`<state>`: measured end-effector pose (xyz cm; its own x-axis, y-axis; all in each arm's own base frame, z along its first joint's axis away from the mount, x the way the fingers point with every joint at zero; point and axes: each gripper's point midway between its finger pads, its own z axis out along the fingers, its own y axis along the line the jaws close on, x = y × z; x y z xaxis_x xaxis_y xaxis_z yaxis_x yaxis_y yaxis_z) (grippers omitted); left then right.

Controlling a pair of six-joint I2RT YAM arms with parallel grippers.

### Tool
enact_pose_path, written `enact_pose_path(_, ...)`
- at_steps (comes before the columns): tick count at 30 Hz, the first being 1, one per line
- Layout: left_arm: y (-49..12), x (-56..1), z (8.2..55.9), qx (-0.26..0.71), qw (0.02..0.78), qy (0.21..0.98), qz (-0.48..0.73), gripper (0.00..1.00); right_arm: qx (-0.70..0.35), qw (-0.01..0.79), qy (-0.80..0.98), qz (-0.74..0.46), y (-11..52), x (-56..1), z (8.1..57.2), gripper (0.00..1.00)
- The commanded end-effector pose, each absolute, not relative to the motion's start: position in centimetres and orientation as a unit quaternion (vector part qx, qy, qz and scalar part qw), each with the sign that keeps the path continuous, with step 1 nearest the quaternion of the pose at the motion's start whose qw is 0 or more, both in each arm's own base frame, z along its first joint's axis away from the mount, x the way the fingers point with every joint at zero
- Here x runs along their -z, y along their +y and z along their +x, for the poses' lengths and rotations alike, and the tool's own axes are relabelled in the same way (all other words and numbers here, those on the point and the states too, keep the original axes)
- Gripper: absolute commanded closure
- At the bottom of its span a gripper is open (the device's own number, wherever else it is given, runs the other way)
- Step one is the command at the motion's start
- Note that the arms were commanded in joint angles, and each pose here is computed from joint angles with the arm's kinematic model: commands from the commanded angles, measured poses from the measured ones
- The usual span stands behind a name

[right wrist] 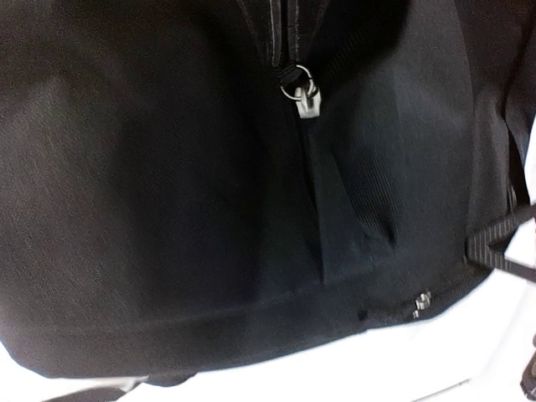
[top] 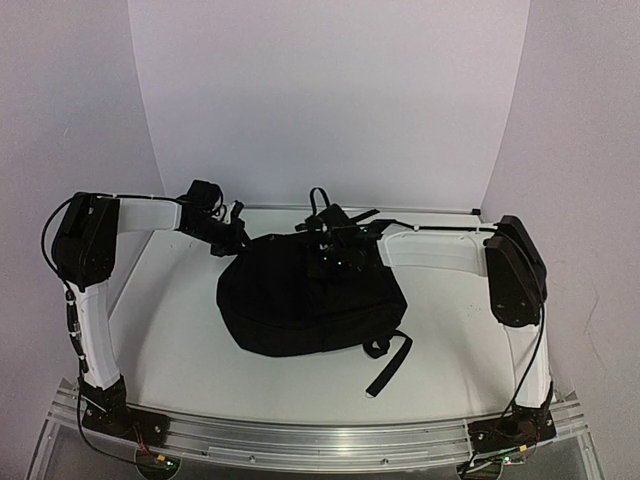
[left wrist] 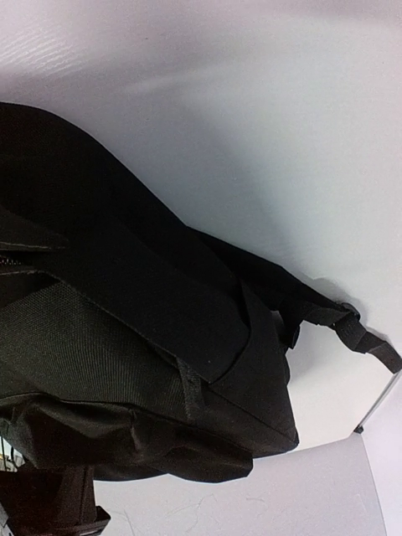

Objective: Pack the student bag
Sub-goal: Zip the student bag at the center of the board.

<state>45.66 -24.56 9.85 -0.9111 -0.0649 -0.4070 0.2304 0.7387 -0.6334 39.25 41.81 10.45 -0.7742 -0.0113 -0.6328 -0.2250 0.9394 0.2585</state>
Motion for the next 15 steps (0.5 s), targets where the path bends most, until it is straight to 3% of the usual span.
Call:
enact_pose_path(1,-22.5,-12.7,47.1,0.337,0.254,0.906,0.011,1.0,-0.17,0.303,0.935,-0.073,39.8,-12.6,35.6,1.0)
enact_pose_path(15,-22.0,-13.3,48.1,0.341,0.267,0.902,0.002,1.0,-0.175,0.216,0.956,-0.09,38.3,-8.9,27.7,1.0)
